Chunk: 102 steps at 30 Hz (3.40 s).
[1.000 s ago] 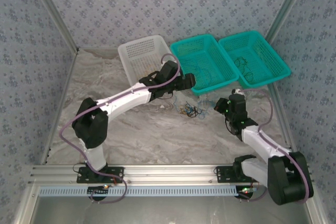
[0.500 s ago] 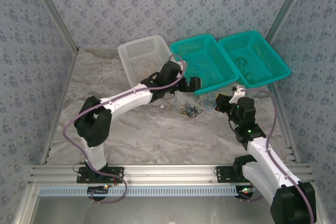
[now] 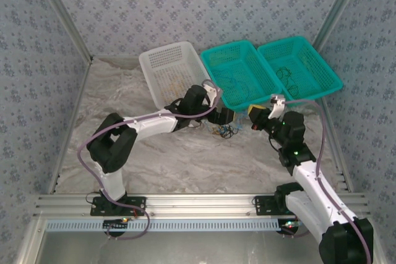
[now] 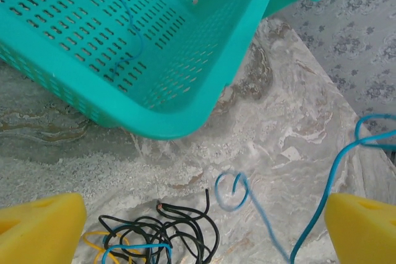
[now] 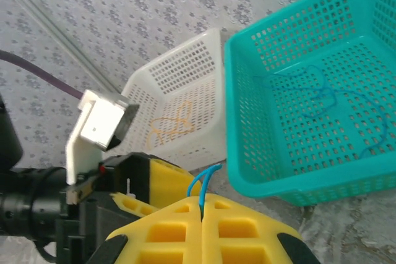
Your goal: Untangle the cables
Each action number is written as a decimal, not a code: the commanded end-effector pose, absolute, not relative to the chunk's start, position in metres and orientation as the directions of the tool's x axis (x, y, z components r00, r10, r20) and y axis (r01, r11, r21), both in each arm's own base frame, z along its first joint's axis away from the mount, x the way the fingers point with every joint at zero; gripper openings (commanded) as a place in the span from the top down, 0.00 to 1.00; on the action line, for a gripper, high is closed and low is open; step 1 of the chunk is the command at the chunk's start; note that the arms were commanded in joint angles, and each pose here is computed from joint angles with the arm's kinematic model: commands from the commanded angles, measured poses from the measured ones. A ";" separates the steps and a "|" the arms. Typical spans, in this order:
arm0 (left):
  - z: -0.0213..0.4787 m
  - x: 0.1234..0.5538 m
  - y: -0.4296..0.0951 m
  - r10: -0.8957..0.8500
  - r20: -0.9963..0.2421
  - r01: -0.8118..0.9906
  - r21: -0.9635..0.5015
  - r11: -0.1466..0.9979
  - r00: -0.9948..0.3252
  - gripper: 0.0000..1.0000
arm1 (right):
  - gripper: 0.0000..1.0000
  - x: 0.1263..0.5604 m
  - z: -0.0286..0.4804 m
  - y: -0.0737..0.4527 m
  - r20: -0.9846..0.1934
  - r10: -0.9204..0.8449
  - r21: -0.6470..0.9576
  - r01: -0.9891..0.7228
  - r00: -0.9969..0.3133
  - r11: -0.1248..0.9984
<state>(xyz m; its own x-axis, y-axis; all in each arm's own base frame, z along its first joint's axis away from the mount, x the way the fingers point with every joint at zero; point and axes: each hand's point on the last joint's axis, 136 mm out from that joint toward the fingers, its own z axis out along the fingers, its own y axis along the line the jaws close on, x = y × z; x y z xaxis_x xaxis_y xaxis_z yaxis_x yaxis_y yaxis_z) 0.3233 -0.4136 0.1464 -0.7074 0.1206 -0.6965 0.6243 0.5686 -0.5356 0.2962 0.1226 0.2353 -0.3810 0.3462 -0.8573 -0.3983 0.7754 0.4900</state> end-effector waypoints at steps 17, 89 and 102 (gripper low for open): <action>0.185 0.311 -0.442 0.068 -0.700 0.664 -0.635 0.394 -0.711 0.66 | 1.00 0.289 0.296 0.132 -0.849 0.439 0.528 -0.508 -0.293 0.681; 0.262 0.506 -0.453 -0.041 -0.826 0.571 -0.423 0.704 -0.562 0.93 | 0.00 0.282 0.246 0.081 -0.779 0.456 0.571 -0.189 -0.430 0.799; 0.225 0.510 -0.438 0.047 -0.790 0.507 -0.346 0.789 -0.611 0.19 | 0.00 0.284 0.245 0.079 -0.784 0.449 0.560 -0.174 -0.429 0.810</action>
